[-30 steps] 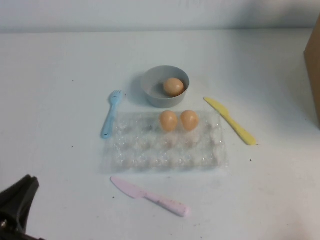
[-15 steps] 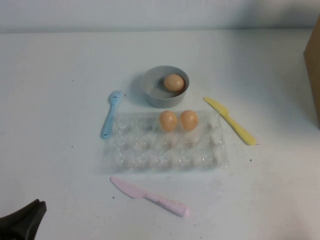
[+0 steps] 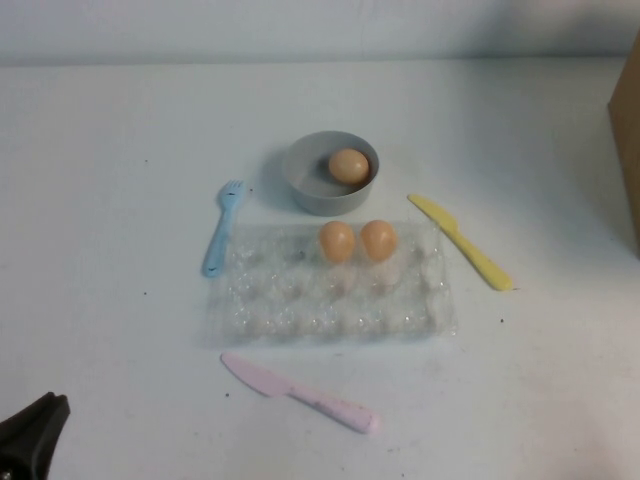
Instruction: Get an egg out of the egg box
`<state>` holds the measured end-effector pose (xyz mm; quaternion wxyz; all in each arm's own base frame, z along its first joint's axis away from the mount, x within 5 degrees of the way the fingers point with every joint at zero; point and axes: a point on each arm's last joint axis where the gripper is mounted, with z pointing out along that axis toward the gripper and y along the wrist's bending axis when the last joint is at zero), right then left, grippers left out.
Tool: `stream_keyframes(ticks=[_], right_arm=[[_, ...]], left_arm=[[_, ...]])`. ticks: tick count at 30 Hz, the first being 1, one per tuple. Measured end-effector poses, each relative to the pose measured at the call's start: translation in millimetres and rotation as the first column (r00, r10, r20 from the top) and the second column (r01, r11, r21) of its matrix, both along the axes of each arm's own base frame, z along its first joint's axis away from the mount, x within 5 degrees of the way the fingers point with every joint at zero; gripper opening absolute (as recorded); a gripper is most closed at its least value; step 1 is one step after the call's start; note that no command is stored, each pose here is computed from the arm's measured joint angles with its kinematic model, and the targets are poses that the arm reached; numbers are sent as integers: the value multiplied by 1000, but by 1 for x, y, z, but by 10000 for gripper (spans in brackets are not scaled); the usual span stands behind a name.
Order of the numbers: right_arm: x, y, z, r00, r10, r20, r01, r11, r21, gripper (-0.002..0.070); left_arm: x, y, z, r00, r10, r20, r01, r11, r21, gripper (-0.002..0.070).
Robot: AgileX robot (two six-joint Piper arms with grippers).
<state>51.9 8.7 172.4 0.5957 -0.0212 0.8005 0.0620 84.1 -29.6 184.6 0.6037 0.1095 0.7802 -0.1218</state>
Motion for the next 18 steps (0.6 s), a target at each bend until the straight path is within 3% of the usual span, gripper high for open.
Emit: stream_keyframes(ticks=[11,18], right_arm=[[0,0,0,1000,0,0,0,1000,0,-17],[0,0,0,1000,0,0,0,1000,0,-17]], left_arm=[[-20,21,13,961,199,189,-196,980,-36,-4],[-30,23,-6,973,226,45,-228,972,52,-4]])
